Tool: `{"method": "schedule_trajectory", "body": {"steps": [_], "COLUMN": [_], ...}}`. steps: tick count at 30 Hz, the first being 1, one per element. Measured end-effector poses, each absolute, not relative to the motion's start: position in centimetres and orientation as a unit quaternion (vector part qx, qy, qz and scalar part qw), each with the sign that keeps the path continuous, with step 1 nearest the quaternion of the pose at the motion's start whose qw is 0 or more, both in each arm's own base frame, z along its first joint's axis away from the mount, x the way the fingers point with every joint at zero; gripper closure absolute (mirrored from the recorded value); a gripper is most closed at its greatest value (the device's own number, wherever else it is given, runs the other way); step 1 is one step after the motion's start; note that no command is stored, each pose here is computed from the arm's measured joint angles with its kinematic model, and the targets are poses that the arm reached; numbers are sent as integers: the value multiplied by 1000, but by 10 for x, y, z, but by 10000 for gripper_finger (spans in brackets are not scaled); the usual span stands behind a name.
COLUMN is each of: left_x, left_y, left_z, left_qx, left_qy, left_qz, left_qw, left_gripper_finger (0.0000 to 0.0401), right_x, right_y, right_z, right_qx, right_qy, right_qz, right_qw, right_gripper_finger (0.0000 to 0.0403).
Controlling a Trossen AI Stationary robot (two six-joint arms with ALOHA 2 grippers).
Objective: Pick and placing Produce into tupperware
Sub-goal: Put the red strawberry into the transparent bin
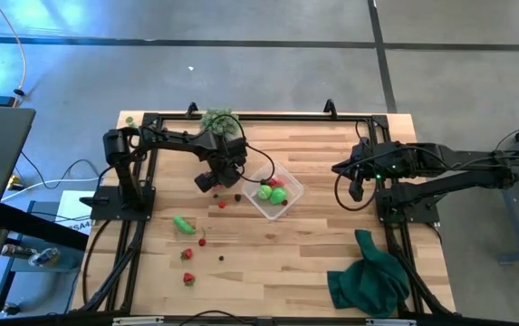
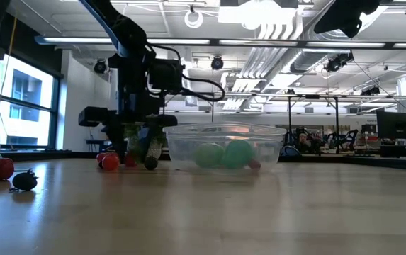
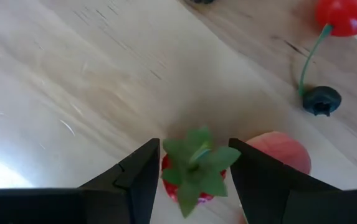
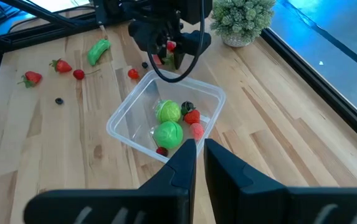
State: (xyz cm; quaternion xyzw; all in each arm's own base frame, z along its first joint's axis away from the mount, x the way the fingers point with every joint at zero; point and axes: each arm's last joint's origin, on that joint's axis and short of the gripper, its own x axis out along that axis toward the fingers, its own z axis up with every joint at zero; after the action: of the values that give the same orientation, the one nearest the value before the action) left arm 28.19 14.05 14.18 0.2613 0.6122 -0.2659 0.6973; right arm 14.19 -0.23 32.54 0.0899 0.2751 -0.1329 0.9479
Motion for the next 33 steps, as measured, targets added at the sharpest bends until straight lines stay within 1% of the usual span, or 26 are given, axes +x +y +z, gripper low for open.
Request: {"method": "schedule_trajectory", "body": {"steps": [7, 23, 31, 33], "left_x": [281, 281, 282, 282], "left_y": [142, 142, 141, 141], "left_z": [142, 142, 142, 142], "left_qx": [264, 243, 235, 235], "left_qy": [625, 634, 629, 629], "left_qz": [-252, -231, -234, -234], "left_qw": [690, 697, 703, 704], "left_gripper_finger": [222, 223, 266, 271], "right_x": [142, 142, 142, 142], "right_y": [-2, -2, -2, -2], "right_z": [325, 325, 325, 325], "right_qx": [90, 90, 90, 90], "right_qy": [275, 275, 275, 275], "right_qz": [-133, -133, -133, -133], "right_qw": [948, 948, 948, 948], "right_gripper_finger": [378, 378, 378, 378]}}
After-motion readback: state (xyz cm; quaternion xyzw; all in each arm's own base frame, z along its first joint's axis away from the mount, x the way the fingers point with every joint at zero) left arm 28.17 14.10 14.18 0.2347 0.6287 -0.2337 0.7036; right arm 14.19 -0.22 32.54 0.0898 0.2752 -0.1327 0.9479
